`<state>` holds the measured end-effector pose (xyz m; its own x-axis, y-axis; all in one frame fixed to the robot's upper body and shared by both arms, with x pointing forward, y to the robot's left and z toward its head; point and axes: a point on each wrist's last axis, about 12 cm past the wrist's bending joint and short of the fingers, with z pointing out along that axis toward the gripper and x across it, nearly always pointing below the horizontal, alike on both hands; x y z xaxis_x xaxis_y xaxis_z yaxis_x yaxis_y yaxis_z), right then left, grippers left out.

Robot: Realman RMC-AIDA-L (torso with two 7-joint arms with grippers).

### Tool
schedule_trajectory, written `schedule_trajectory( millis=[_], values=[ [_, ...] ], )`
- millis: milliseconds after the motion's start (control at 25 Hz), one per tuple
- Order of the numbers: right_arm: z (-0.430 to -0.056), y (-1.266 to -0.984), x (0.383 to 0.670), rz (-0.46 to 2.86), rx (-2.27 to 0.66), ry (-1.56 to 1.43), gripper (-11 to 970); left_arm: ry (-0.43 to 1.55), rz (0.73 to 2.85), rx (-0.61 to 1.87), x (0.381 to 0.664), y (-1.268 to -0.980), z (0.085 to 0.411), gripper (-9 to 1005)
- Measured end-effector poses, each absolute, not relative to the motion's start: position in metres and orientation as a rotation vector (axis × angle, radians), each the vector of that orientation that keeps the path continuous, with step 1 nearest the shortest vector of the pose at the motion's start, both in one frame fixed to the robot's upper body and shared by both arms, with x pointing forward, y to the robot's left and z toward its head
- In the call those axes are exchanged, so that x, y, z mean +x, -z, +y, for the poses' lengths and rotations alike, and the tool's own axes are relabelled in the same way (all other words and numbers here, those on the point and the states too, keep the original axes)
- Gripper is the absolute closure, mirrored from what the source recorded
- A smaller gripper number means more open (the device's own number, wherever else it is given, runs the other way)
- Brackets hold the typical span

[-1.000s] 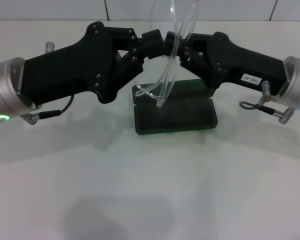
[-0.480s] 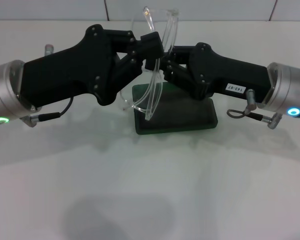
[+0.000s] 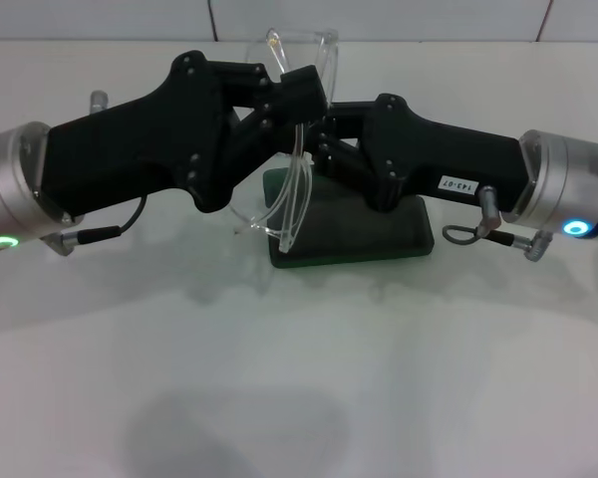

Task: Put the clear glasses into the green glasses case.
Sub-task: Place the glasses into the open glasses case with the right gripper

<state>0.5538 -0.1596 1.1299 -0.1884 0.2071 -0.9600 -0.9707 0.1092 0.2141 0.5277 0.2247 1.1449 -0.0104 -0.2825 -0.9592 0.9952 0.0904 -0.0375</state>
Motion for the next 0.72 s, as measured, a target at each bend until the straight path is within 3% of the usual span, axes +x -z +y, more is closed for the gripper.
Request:
schedule_trajectory(
  millis=[720],
  values=[
    [-0.1527, -1.1334, 0.5520, 1.244, -0.899, -1.355, 854, 1.278, 1.061, 0.903, 0.5267, -1.1415, 0.2255, 941]
  ],
)
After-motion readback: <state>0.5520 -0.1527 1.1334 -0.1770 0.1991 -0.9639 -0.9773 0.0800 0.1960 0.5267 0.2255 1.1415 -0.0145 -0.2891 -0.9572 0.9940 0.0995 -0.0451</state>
